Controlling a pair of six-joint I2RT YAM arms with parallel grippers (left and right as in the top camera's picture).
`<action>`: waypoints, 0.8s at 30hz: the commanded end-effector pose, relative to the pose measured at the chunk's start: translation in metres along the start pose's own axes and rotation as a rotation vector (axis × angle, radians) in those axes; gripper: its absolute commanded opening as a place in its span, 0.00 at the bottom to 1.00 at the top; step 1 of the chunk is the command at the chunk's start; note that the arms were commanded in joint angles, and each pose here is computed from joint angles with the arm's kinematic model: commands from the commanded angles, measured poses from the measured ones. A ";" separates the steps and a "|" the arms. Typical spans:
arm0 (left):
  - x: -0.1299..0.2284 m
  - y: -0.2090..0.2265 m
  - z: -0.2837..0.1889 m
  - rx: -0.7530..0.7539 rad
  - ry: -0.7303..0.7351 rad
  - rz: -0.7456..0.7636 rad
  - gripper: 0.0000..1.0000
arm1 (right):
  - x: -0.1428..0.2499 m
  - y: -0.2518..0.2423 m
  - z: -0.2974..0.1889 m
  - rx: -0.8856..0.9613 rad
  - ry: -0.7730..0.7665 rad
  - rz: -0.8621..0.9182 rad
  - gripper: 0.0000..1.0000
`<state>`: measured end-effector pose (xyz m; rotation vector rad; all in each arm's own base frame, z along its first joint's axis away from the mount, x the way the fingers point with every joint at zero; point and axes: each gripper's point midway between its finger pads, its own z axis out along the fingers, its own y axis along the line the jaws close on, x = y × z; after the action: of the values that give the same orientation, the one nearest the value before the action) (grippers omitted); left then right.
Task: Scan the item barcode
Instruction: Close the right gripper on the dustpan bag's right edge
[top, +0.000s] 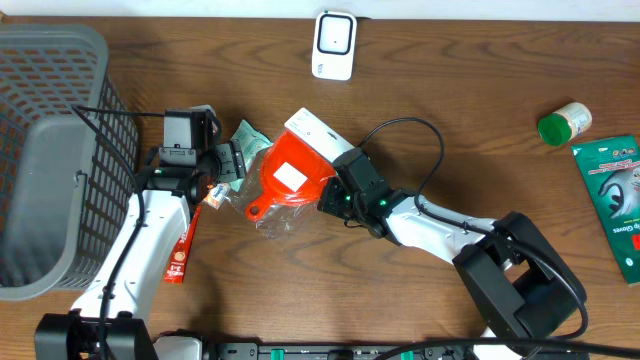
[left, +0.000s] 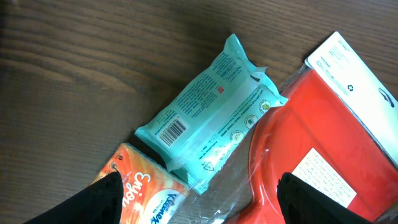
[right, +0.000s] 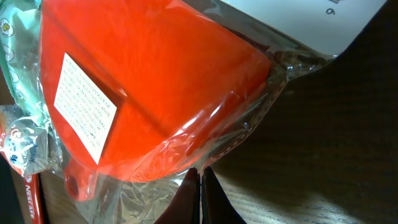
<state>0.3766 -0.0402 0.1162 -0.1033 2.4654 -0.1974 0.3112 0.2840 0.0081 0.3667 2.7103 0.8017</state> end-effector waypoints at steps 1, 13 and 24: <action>0.007 0.000 0.004 -0.002 0.018 0.008 0.79 | -0.003 -0.003 0.001 0.001 0.004 -0.025 0.01; 0.007 0.000 0.004 -0.002 0.018 0.008 0.79 | -0.010 0.026 -0.024 -0.098 -0.020 -0.168 0.01; 0.017 -0.022 0.006 0.133 0.066 0.060 0.79 | -0.002 0.004 -0.031 0.003 0.010 -0.163 0.01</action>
<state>0.3740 -0.0497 0.1150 -0.0528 2.4769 -0.2568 0.3002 0.2784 0.0319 0.1437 2.7188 0.7874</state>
